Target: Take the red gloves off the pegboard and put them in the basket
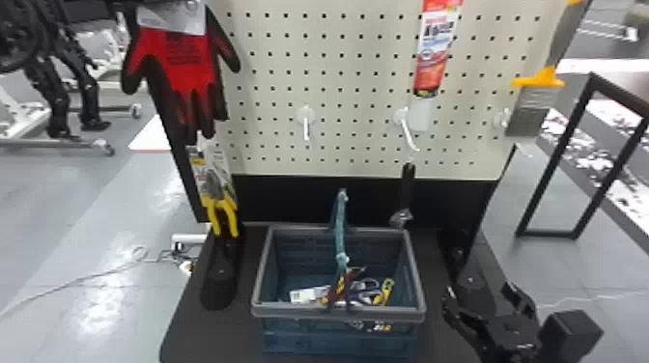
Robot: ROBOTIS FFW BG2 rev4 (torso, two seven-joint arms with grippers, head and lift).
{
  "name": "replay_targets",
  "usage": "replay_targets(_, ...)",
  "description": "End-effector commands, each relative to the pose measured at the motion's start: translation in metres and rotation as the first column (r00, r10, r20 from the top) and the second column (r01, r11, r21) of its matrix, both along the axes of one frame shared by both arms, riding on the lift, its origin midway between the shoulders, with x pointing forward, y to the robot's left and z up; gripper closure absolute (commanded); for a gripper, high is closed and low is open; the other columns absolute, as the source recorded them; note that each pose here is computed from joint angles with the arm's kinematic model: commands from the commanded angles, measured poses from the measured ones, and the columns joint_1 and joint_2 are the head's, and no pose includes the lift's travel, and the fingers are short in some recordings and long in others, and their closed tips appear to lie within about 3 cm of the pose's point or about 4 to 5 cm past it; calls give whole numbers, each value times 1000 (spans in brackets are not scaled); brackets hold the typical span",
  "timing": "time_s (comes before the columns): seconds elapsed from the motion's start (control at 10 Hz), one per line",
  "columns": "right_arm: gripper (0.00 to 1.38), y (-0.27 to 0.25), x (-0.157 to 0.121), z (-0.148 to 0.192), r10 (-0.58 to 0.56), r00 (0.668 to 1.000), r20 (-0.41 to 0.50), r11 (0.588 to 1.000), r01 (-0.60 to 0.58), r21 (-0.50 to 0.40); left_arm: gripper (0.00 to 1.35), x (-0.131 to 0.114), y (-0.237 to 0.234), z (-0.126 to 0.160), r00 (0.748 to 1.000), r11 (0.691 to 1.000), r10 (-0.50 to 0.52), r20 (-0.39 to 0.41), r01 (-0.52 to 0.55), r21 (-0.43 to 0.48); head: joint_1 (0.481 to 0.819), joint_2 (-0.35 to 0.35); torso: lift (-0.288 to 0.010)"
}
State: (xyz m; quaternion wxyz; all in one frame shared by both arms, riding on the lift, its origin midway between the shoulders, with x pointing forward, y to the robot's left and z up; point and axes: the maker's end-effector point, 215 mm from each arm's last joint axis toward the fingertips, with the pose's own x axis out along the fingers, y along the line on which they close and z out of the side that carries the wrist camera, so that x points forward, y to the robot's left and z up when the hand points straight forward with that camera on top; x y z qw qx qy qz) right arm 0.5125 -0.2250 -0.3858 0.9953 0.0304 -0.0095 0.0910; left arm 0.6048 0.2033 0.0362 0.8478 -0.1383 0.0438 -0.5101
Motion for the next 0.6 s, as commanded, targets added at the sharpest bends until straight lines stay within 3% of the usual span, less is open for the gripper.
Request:
replay_targets(0.0, 139, 0, 0, 0, 0, 1000, 0, 1000, 0, 0, 1214, 0, -1, 0, 1000, 1000, -1, 1, 1, -2, 549, 0, -100)
replay_targets(0.5, 139, 0, 0, 0, 0, 1000, 0, 1000, 0, 0, 1214, -1, -1, 3, 1000, 1000, -3, 6, 3, -10, 549, 0, -100)
